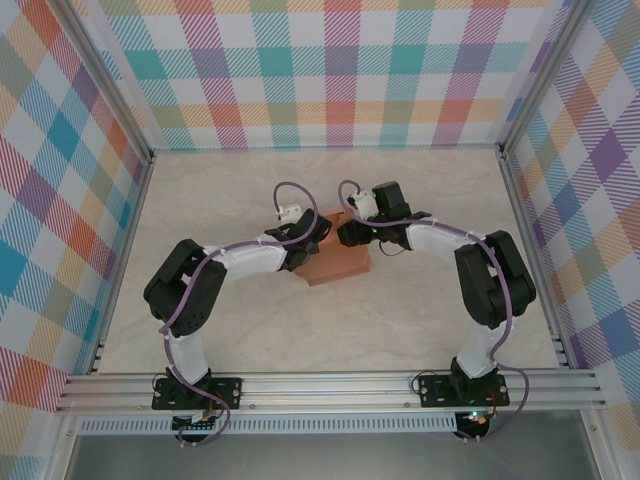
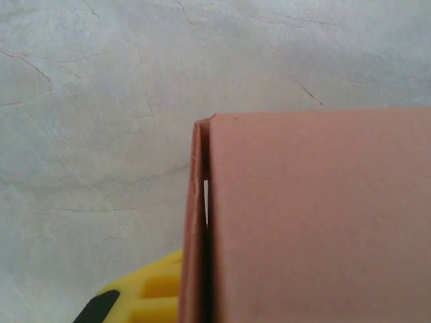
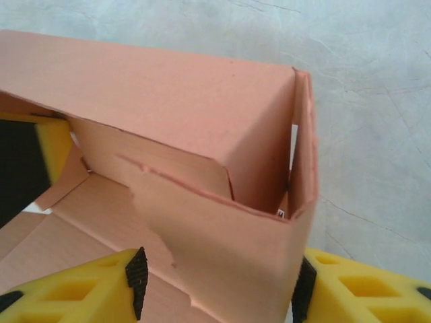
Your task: Fold the paper box
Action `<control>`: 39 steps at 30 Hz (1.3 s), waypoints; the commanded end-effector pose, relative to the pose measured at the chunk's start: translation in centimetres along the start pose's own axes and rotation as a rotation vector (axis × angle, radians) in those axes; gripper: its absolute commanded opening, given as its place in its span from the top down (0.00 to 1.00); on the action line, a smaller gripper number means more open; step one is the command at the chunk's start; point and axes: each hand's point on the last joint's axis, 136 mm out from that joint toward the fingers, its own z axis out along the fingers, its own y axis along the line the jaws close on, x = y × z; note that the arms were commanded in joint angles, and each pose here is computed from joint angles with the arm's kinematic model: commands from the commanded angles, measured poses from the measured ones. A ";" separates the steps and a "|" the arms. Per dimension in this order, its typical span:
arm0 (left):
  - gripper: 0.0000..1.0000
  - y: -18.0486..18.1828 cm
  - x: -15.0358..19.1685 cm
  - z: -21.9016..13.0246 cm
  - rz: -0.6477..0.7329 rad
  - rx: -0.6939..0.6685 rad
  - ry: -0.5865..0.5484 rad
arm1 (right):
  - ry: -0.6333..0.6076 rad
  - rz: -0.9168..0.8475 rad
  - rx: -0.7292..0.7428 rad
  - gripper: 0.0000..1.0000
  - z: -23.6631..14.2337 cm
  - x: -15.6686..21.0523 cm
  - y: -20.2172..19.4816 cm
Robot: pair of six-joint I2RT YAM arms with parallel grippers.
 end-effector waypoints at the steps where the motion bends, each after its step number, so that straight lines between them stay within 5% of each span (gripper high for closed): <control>1: 1.00 -0.4 -0.5 0.1 0.010 -0.002 0.002 | 0.000 -0.113 -0.170 0.40 -1.9 -0.2 2.9; 10: 1.00 -0.3 -0.2 0.2 0.019 0.004 0.013 | -0.021 -0.126 -0.215 0.40 -5.3 -0.4 1.5; 18: 1.00 -0.4 -0.2 0.1 0.016 0.016 0.017 | -0.033 -0.074 -0.144 0.41 -4.1 -1.1 -1.6; 39: 1.00 -0.2 0.2 0.0 0.020 0.025 0.023 | -0.020 0.016 -0.263 0.46 -4.1 -2.3 -2.9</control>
